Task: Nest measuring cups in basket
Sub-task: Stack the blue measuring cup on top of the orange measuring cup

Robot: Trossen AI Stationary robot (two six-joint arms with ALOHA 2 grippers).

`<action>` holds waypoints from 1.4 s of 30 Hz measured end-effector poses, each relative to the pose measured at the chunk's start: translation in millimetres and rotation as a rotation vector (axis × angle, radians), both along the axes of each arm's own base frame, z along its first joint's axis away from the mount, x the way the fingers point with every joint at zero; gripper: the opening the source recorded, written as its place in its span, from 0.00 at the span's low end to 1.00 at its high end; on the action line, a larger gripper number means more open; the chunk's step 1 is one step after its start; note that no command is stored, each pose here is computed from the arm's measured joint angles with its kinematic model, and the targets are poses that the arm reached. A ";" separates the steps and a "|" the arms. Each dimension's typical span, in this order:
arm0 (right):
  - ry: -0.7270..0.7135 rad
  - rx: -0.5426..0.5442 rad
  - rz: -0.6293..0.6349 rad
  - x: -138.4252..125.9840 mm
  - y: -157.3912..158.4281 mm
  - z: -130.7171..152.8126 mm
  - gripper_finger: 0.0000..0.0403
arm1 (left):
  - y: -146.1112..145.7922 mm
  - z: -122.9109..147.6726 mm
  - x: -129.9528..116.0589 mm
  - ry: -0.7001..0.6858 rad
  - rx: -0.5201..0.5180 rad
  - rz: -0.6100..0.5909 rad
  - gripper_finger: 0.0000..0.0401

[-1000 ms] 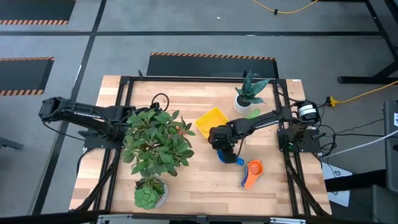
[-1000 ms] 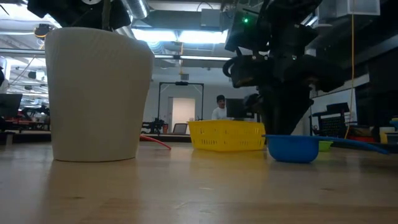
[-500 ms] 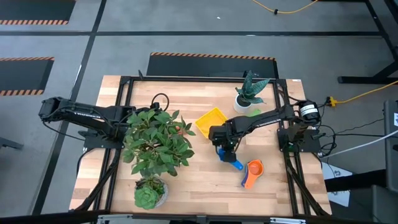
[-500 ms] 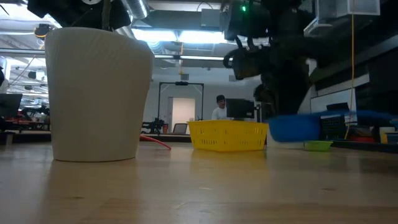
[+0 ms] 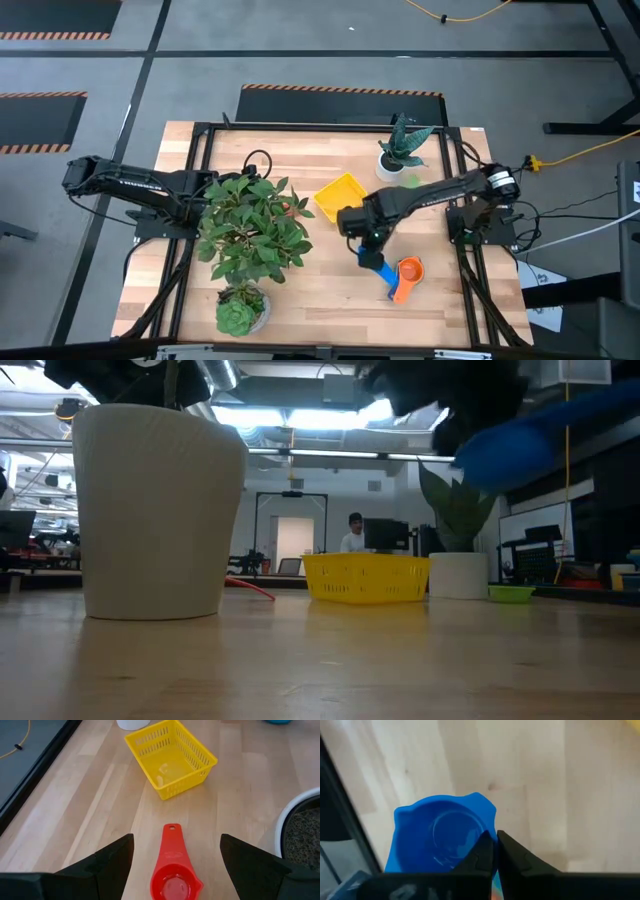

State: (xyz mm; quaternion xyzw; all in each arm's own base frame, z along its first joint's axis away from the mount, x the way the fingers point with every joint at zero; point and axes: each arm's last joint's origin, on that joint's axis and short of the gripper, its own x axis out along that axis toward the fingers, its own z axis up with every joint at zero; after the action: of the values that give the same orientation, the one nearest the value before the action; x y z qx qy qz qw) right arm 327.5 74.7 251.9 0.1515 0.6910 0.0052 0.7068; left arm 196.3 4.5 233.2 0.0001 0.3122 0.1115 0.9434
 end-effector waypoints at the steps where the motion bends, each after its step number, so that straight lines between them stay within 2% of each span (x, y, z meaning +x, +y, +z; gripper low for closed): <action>1: 0.006 0.003 -0.022 -3.6 4.2 3.5 0.03 | 0.0 0.0 0.0 0.001 0.000 0.000 0.72; 4: 0.026 0.004 -0.107 -18.4 17.1 12.1 0.04 | 0.0 -0.3 -0.1 0.004 0.000 0.000 0.72; 10: 0.019 -0.060 -0.328 -55.2 46.3 23.3 0.03 | 0.0 -0.3 -0.2 0.005 0.000 -0.001 0.72; 17: 0.036 -0.133 -0.586 -103.8 76.1 14.7 0.04 | 0.0 -0.4 -0.2 0.006 0.000 -0.001 0.72; 21: 0.050 -0.157 -0.684 -123.8 87.4 7.3 0.04 | 0.0 -0.4 -0.2 0.006 0.001 0.000 0.72; 31: 0.050 -0.275 -0.879 -144.7 91.4 -14.5 0.04 | 0.0 -0.4 -0.2 0.006 0.001 -0.001 0.72; 37: 0.066 -0.306 -0.931 -148.3 88.1 -23.4 0.05 | 0.0 -0.4 -0.2 0.006 0.001 -0.001 0.72; 42: 0.094 -0.305 -1.024 -150.5 86.8 -29.5 0.05 | 0.0 -0.4 -0.2 0.006 0.001 -0.001 0.72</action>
State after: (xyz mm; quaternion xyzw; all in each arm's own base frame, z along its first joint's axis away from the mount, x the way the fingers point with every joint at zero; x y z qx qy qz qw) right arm 177.0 161.5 222.4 0.3649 0.5524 -0.4475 0.6012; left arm 196.1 4.5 232.8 0.0010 0.3148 0.1114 0.9426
